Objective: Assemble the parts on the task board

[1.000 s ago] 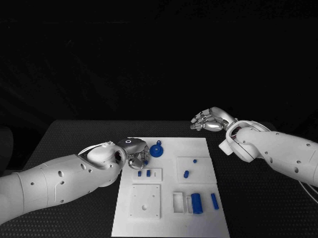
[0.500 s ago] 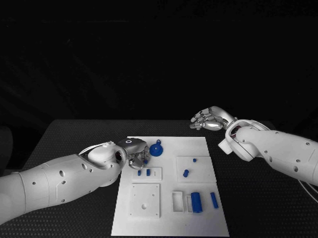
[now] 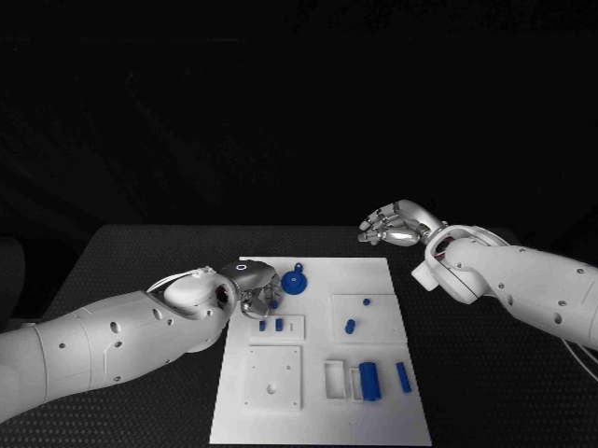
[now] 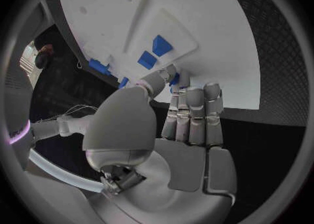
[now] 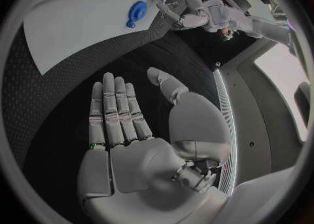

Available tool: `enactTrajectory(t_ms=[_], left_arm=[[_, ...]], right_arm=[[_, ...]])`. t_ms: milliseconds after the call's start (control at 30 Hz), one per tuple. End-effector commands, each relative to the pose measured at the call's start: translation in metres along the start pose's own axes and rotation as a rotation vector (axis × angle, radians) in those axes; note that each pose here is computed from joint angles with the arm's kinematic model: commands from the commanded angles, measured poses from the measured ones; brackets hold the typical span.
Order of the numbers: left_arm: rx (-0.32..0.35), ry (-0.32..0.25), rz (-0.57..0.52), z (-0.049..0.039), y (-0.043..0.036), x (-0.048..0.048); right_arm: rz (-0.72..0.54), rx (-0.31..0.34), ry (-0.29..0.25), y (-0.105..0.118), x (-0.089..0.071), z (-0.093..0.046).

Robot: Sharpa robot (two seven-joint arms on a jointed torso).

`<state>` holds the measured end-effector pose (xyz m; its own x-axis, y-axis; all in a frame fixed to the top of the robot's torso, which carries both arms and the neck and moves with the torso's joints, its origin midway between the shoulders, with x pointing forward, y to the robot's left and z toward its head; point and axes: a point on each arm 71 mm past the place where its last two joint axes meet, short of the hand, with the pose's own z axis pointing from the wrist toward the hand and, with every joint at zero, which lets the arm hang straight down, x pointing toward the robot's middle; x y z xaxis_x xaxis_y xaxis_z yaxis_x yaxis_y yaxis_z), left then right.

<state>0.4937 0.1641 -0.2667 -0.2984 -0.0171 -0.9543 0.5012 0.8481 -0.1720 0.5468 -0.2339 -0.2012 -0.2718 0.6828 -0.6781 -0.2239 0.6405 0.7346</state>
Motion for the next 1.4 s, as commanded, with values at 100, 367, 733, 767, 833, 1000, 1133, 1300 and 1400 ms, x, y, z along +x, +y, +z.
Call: enactTrajectory(t_ms=[100, 367, 733, 767, 833, 1000, 1133, 1300, 1400], left_arm=[[0.012, 0.009, -0.010, -0.0024, -0.0005, 0.0056], [0.011, -0.003, -0.015, -0.0035, 0.0000, 0.0057], [0.006, -0.017, -0.017, -0.0054, 0.0025, 0.0056], [0.007, -0.022, -0.017, -0.0055, 0.0026, 0.0052], [0.008, -0.028, -0.018, -0.0058, 0.0022, 0.0049], [0.012, -0.035, -0.019, -0.0064, 0.0019, 0.0044], [0.023, -0.043, -0.022, -0.0075, 0.0008, 0.0044], [0.037, -0.061, -0.029, -0.0087, -0.0013, 0.0035], [0.040, -0.072, -0.034, -0.0092, -0.0015, 0.0030]], right_arm=[[0.000, -0.011, 0.013, 0.0008, 0.0012, -0.0001], [0.000, -0.010, 0.013, 0.0007, 0.0014, 0.0001], [0.000, -0.009, 0.013, 0.0002, 0.0014, 0.0001], [0.000, -0.009, 0.013, 0.0001, 0.0013, 0.0001], [0.000, -0.008, 0.013, 0.0001, 0.0015, 0.0000], [0.000, -0.008, 0.013, -0.0001, 0.0016, 0.0000], [0.000, -0.007, 0.013, -0.0004, 0.0016, -0.0001], [0.000, -0.006, 0.014, -0.0008, 0.0015, -0.0001], [0.000, -0.006, 0.014, -0.0010, 0.0016, -0.0002]])
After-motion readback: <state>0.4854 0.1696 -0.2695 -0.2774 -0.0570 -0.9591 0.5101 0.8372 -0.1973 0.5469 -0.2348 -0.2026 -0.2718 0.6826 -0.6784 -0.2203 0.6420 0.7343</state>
